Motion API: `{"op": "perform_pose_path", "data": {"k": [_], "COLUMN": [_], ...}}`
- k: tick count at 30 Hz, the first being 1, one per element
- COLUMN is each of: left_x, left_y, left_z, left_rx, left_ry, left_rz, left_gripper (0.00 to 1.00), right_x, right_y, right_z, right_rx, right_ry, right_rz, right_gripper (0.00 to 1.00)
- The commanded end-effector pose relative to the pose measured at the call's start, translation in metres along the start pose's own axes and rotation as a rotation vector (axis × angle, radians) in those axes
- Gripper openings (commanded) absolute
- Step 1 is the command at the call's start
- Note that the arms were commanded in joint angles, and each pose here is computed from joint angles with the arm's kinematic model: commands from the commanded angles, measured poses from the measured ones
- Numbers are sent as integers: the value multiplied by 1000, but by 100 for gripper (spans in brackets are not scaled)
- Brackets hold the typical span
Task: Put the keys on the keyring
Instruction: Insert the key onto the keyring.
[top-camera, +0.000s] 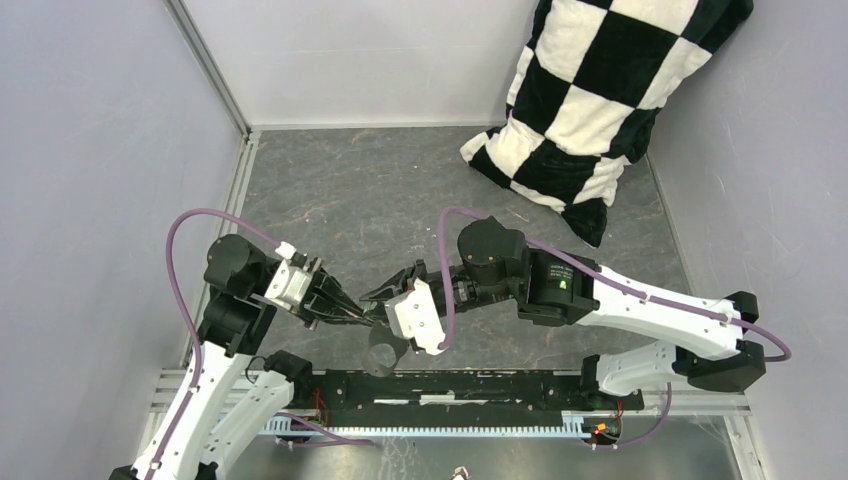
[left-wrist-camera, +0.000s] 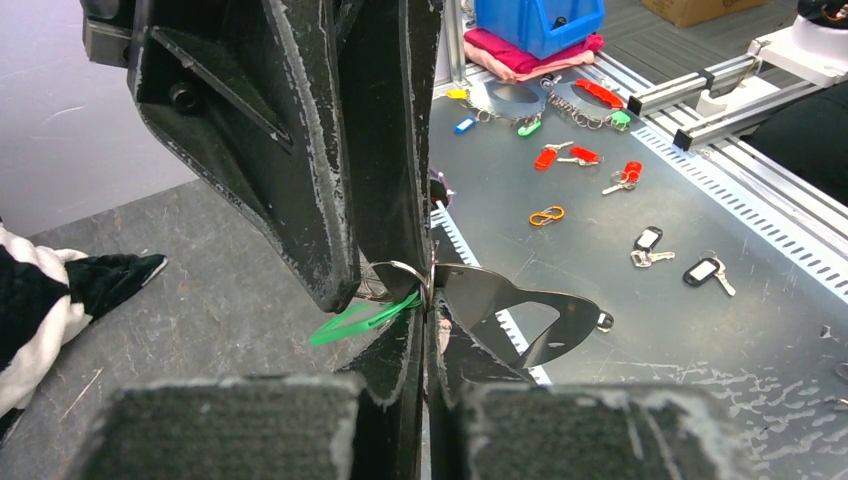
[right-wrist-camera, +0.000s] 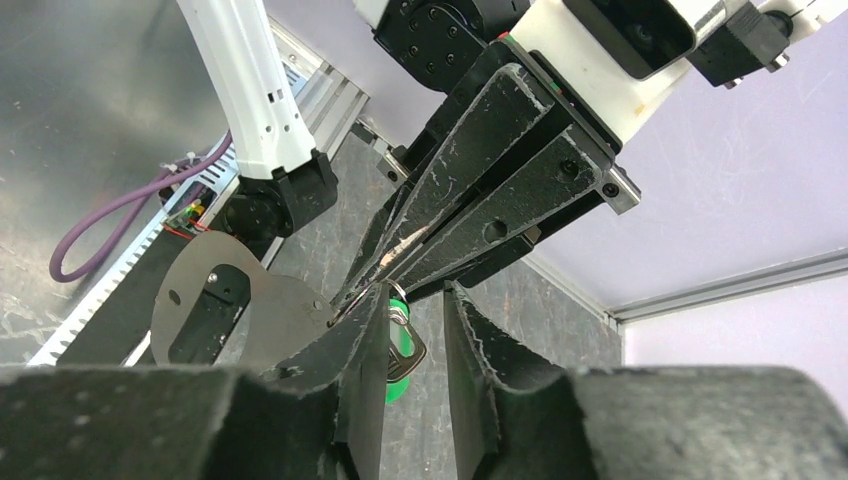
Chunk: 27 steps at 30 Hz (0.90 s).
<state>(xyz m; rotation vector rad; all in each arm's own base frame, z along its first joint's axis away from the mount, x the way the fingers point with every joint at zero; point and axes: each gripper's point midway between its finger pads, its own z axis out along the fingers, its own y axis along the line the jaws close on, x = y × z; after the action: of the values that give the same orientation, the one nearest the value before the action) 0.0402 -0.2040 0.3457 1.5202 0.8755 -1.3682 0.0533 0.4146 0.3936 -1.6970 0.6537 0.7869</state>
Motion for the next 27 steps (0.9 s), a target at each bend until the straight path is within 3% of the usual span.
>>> {"op": "perform_pose_path", "data": {"k": [1, 8, 16, 21, 27], "left_x": [-2, -1, -1, -1, 0], "left_y": [-11, -12, -13, -14, -14], "left_z": [0, 0, 0, 0, 0], "left_rx": [70, 68, 69, 69, 68], "left_ry": [3, 3, 3, 3, 2], "left_rz": [14, 14, 27, 30, 36], "left_gripper": [2, 2, 2, 2, 2], "right_x": [-22, -25, -26, -18, -13], "right_y": [-23, -32, -29, -21, -41], "right_z": [5, 2, -2, -4, -21], "right_rx": [73, 84, -17, -46, 108], "right_ry": [-84, -55, 8, 43, 64], "right_rz": [-32, -33, 17, 61, 96], "right_gripper": [33, 40, 44, 42, 45]}}
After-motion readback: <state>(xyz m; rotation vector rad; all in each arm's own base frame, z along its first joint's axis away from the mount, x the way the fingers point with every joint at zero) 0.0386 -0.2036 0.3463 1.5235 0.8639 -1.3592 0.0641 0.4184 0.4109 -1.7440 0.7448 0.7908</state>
